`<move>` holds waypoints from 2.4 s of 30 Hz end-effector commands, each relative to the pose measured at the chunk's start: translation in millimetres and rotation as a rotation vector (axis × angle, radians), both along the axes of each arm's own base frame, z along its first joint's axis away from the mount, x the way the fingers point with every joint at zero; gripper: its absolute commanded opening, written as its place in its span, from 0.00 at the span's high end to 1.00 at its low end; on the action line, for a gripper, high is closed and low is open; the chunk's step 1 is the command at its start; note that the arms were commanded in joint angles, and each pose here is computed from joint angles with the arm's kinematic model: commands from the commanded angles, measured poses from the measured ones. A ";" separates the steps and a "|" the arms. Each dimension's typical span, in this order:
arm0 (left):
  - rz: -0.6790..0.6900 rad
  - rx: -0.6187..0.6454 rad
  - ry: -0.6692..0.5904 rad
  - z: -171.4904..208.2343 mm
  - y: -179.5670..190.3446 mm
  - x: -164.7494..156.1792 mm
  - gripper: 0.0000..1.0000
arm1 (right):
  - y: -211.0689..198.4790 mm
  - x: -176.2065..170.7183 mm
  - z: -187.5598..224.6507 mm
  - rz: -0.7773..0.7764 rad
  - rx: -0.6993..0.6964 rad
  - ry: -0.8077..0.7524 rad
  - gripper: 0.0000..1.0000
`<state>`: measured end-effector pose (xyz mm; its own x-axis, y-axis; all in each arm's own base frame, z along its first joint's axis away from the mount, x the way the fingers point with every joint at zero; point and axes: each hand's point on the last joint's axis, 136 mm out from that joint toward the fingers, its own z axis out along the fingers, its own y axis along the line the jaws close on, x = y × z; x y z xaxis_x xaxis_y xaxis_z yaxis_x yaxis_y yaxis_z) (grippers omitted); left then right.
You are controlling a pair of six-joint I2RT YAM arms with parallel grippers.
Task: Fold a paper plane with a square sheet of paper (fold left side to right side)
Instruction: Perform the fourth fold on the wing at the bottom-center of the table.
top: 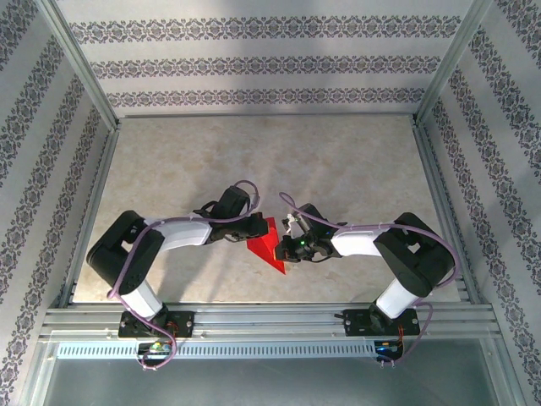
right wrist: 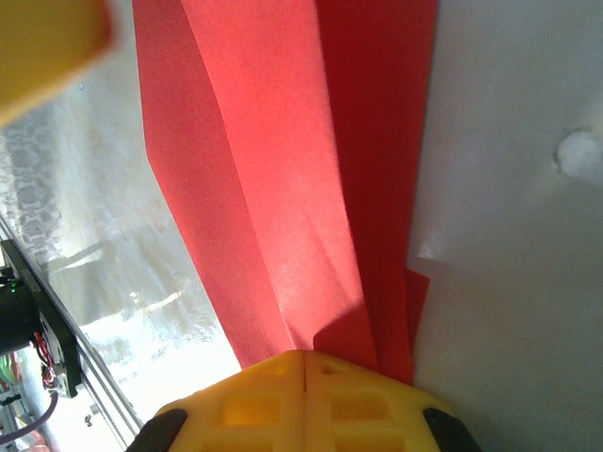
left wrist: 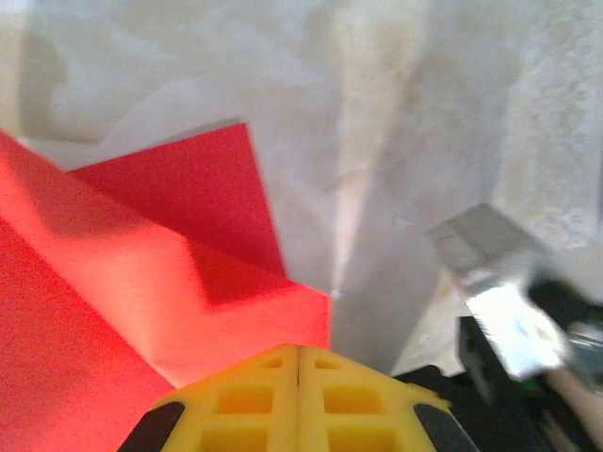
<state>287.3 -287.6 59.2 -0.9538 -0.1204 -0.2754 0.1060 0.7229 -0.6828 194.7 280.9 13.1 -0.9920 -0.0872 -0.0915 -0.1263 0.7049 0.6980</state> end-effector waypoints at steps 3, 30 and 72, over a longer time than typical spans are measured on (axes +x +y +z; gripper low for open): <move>-0.049 -0.016 -0.012 -2.3 -2.9 -16.5 0.98 | -35.2 -20.9 -45.4 -0.028 -0.191 0.099 1.00; 0.003 0.095 0.045 -56.3 10.2 -8.2 0.99 | -48.6 -33.7 -54.7 0.022 -0.293 0.141 1.00; 0.115 0.077 -0.122 -6.6 79.4 90.4 0.99 | -45.2 -30.0 -47.1 0.000 -0.236 0.139 1.00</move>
